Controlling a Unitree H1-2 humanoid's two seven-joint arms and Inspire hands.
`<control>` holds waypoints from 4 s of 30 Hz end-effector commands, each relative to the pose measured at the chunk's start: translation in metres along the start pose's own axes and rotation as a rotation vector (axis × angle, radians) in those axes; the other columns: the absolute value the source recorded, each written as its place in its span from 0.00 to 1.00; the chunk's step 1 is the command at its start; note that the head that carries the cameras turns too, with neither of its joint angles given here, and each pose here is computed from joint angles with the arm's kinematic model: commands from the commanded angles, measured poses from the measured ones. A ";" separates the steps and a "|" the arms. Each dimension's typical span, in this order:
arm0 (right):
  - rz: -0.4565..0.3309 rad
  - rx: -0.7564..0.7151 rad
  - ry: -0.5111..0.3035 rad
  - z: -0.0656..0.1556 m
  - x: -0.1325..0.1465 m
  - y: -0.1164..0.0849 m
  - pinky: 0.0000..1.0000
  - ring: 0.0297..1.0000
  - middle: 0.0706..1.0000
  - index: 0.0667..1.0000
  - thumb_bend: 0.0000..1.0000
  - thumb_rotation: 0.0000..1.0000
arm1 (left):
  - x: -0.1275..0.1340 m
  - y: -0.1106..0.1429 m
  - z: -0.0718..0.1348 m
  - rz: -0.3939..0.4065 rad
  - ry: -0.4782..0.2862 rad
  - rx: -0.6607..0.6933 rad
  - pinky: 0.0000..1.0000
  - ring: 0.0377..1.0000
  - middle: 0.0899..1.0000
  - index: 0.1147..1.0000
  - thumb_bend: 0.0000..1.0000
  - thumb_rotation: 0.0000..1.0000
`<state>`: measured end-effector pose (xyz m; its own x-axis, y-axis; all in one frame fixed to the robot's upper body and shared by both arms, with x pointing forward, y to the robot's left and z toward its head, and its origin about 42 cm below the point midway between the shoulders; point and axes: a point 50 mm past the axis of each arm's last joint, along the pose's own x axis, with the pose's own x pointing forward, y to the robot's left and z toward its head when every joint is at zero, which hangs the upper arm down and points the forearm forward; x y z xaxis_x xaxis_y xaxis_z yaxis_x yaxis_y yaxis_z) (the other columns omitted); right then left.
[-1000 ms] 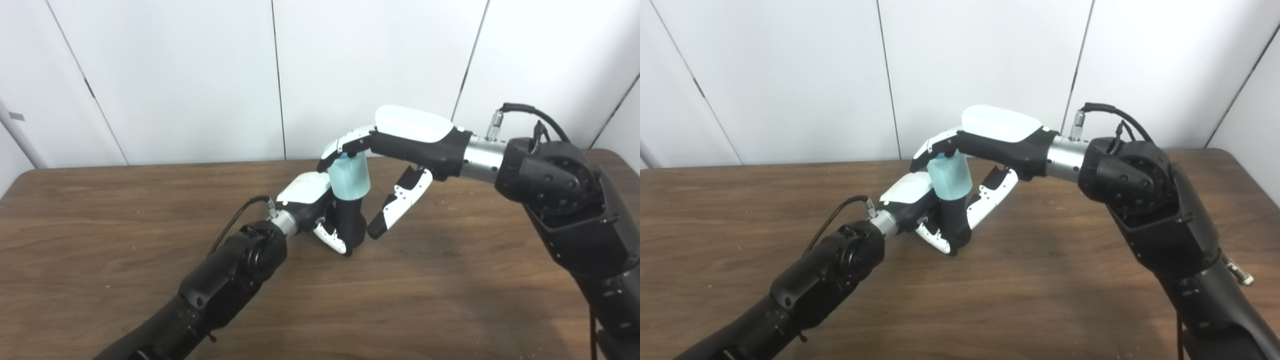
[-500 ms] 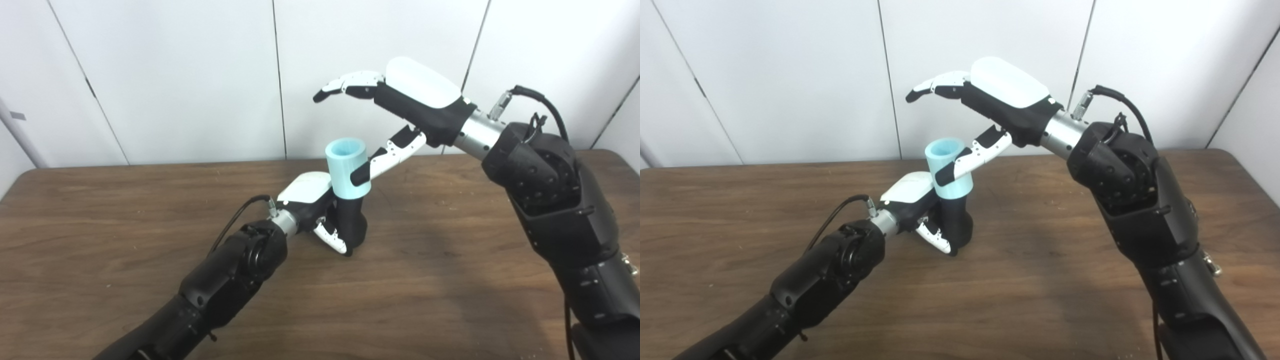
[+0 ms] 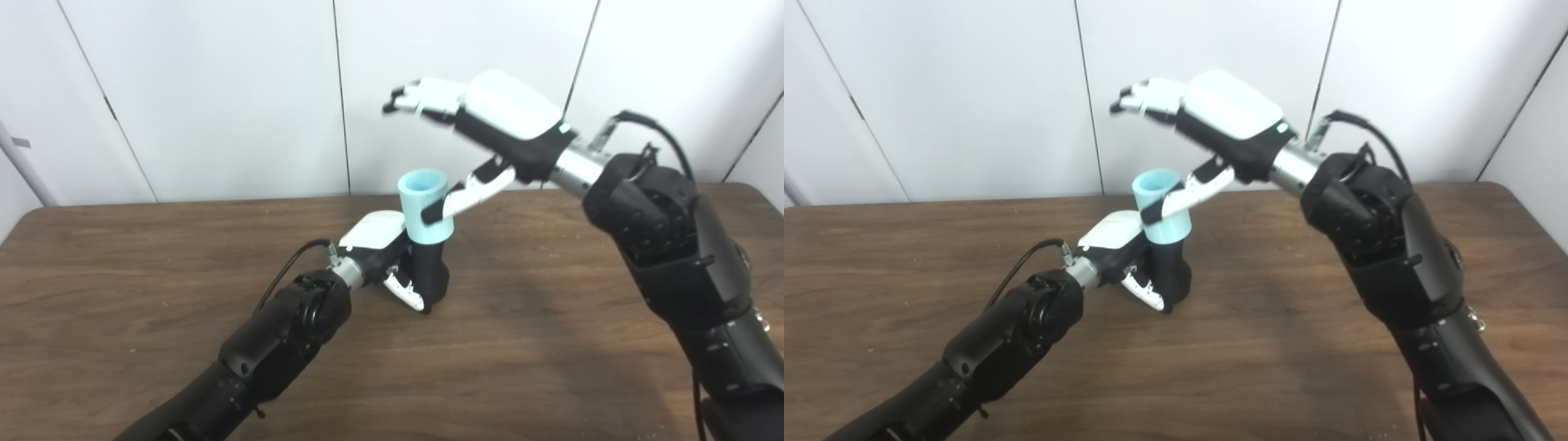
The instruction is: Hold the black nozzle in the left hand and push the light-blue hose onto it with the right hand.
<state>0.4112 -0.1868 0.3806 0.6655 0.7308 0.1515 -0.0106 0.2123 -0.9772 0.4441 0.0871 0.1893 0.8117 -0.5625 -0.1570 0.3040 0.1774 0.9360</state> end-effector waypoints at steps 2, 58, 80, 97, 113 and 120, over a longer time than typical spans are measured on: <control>0.032 -0.083 -0.002 0.002 0.006 -0.036 0.95 1.00 0.99 0.95 0.75 0.86 | -0.028 -0.077 -0.038 -0.315 0.143 0.039 0.57 0.51 0.45 0.41 0.53 0.00; 0.222 0.089 -0.076 0.012 -0.021 0.001 0.76 0.86 0.84 0.82 0.78 0.83 | -0.026 -0.072 -0.043 -0.308 0.165 0.017 0.66 0.56 0.49 0.39 0.52 0.00; 0.320 0.129 -0.054 0.014 -0.003 0.027 0.77 0.88 0.86 0.85 0.76 0.82 | -0.027 -0.068 -0.044 -0.284 0.172 -0.022 0.60 0.53 0.48 0.40 0.52 0.00; 0.353 0.125 -0.043 0.013 -0.006 0.031 0.78 0.88 0.86 0.85 0.77 0.83 | -0.036 -0.057 -0.058 -0.196 0.201 -0.219 0.58 0.51 0.48 0.39 0.52 0.00; 0.425 0.122 0.006 0.009 0.001 0.042 0.81 0.91 0.90 0.88 0.75 0.81 | -0.043 -0.053 -0.060 -0.144 0.187 -0.268 0.55 0.52 0.46 0.40 0.52 0.00; 0.457 0.098 0.037 0.007 0.006 0.049 0.83 0.92 0.91 0.89 0.76 0.82 | -0.044 -0.054 -0.060 -0.145 0.184 -0.271 0.57 0.55 0.48 0.39 0.52 0.00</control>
<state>0.4048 -0.1627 0.3584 0.6011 0.7840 -0.1553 -0.2721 0.0181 -0.9621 0.4390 0.1206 0.1798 0.8517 -0.5097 -0.1220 0.3558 0.3915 0.8486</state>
